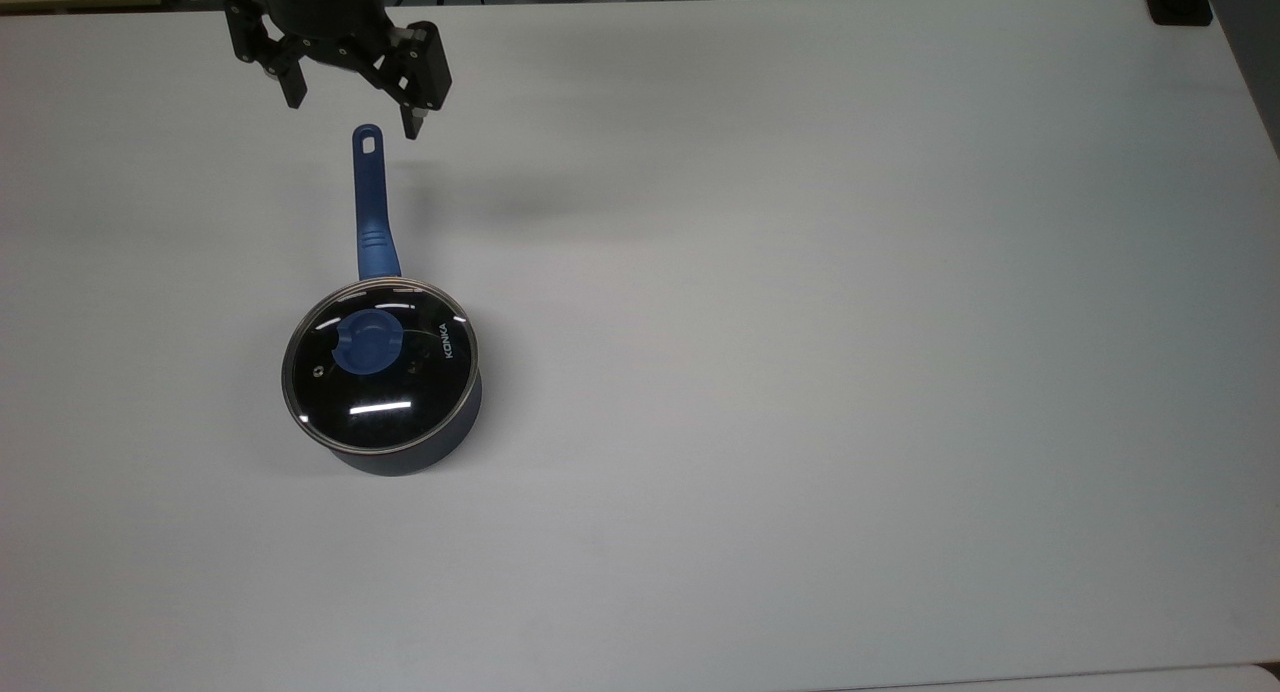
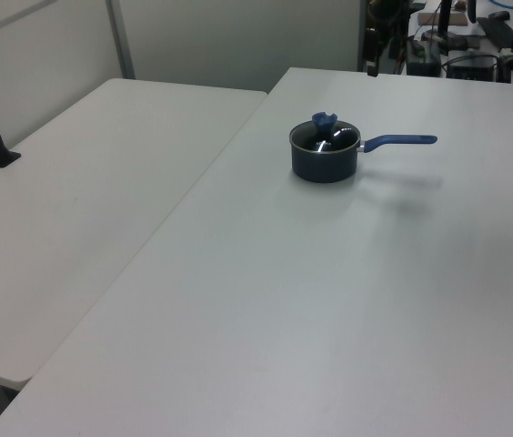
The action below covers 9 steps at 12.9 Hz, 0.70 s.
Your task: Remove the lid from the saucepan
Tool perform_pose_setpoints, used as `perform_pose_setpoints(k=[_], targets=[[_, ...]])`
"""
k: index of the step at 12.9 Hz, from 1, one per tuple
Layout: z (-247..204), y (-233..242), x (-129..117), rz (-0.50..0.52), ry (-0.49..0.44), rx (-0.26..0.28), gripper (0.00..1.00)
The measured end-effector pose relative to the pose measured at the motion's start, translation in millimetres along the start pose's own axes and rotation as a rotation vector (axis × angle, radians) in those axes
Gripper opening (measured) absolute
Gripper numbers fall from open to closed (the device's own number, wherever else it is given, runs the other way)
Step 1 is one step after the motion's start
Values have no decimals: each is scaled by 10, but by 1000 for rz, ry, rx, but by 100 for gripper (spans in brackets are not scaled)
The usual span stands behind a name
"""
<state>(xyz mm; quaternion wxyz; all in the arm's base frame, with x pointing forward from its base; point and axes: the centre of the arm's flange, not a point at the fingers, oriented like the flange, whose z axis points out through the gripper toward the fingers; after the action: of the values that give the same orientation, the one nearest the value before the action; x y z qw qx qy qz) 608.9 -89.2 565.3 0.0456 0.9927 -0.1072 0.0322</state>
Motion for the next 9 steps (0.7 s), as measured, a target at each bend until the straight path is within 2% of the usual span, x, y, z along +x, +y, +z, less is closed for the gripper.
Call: perform_pose_setpoints(k=[5, 9], targets=[[-295, 33, -120, 3, 22, 3, 100], [-311, 36, -131, 3, 25, 4, 100]])
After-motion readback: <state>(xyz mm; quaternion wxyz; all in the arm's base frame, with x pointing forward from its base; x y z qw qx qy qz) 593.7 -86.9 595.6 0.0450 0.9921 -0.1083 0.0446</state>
